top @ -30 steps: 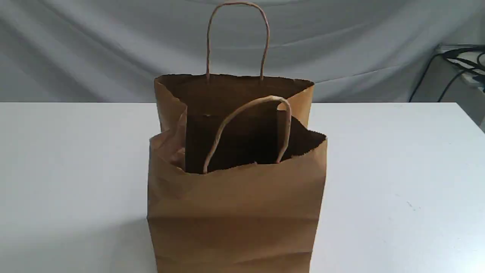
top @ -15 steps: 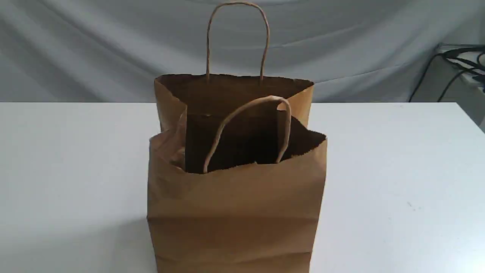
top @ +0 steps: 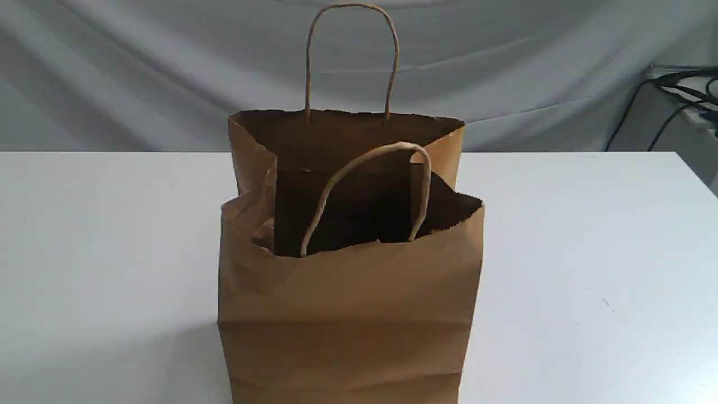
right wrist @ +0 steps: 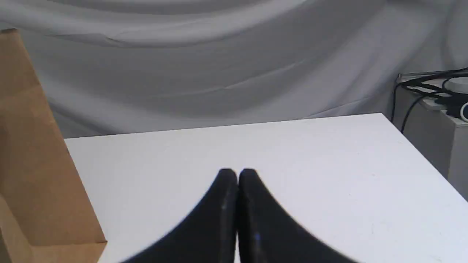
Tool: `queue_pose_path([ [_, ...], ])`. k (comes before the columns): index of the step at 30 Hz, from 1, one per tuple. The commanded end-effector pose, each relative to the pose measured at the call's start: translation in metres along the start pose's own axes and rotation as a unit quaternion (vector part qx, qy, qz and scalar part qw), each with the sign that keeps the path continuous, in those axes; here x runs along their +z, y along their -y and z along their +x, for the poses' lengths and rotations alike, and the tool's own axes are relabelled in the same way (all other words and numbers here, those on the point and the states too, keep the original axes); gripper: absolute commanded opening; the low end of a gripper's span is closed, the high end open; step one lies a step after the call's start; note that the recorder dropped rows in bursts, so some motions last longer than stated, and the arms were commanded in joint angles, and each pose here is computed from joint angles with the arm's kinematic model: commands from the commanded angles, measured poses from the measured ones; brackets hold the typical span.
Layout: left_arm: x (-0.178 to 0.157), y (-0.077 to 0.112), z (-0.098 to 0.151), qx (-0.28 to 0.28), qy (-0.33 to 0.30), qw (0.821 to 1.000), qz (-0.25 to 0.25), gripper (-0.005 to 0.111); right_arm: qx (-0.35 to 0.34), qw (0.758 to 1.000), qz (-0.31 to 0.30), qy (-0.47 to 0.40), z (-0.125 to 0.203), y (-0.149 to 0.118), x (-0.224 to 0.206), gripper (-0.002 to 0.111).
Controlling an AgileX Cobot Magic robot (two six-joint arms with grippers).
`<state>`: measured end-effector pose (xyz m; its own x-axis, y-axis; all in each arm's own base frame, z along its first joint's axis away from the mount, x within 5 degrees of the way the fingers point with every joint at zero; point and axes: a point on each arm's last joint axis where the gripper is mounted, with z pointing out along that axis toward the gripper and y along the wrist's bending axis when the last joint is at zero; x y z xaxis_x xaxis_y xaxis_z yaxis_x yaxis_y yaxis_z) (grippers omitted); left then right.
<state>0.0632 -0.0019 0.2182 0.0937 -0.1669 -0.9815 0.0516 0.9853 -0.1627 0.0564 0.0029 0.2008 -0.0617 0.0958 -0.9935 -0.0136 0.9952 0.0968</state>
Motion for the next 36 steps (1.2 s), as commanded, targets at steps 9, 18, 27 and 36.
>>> queue_pose_path([
  [9, -0.001, -0.001, 0.01, 0.067, -0.048, 0.997, 0.0, 0.0, 0.0, 1.0, 0.003, -0.002, 0.001, 0.0, 0.0, 0.0],
  [18, -0.004, -0.002, 0.014, 0.06, -0.066, 0.996, -0.003, 0.0, 0.001, 1.0, 0.003, -0.002, 0.001, 0.0, 0.0, 0.0],
  [27, -0.008, 0.0, 0.007, 0.031, -0.02, 0.999, 0.003, 0.0, 0.001, 1.0, 0.003, -0.002, 0.001, 0.0, 0.0, 0.0],
  [36, -0.008, 0.0, 0.007, 0.034, -0.02, 0.999, 0.003, 0.0, 0.0, 1.0, 0.003, -0.002, 0.001, 0.0, 0.0, 0.0],
])
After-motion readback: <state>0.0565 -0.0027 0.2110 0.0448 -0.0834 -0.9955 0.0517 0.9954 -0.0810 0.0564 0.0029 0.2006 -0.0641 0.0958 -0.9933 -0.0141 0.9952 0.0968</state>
